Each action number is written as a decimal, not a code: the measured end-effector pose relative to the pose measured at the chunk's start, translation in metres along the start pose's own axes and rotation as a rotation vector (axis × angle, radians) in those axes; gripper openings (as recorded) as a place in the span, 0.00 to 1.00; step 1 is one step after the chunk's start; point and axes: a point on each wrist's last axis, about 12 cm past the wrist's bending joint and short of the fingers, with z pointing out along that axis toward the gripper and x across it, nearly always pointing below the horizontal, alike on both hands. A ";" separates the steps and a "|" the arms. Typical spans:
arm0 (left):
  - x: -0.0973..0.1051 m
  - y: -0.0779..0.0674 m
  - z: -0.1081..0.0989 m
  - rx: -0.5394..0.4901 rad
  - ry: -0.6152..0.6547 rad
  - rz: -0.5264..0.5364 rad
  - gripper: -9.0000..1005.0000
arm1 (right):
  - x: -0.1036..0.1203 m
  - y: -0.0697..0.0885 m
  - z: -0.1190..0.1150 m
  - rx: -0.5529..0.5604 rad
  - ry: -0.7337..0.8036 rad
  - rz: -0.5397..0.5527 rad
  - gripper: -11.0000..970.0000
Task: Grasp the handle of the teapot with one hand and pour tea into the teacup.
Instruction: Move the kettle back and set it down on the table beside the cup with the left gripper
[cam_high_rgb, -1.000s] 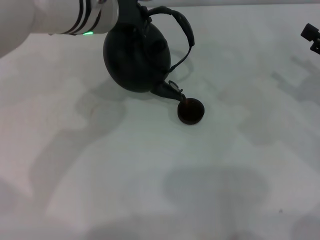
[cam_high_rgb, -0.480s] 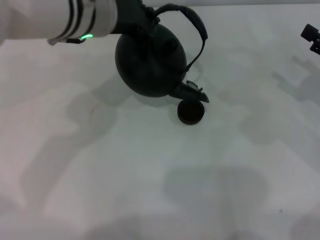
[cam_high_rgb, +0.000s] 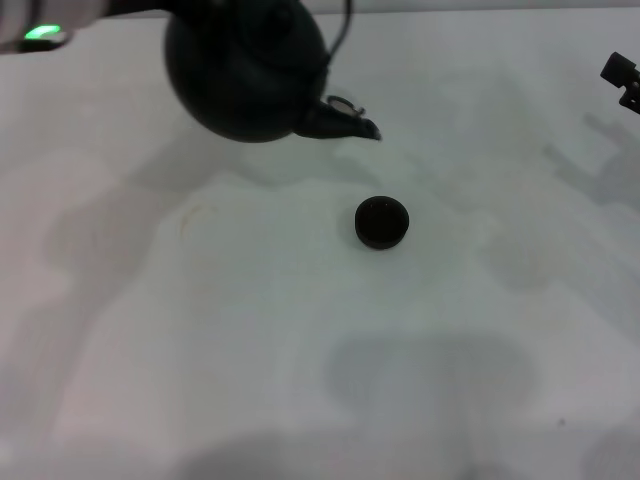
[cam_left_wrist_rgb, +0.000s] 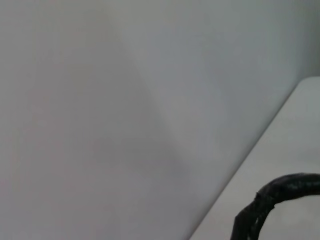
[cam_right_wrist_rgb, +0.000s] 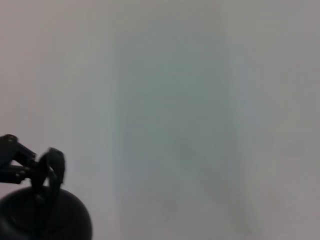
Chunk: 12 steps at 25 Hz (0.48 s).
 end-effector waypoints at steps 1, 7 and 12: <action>0.004 0.004 -0.006 0.001 -0.014 -0.013 0.14 | 0.000 0.000 0.000 -0.001 0.000 0.001 0.87; 0.030 0.019 -0.038 0.032 -0.130 -0.074 0.14 | 0.001 0.001 -0.001 -0.003 0.004 0.003 0.87; 0.055 0.017 -0.051 0.071 -0.193 -0.099 0.14 | 0.002 0.001 -0.001 -0.008 0.017 0.003 0.87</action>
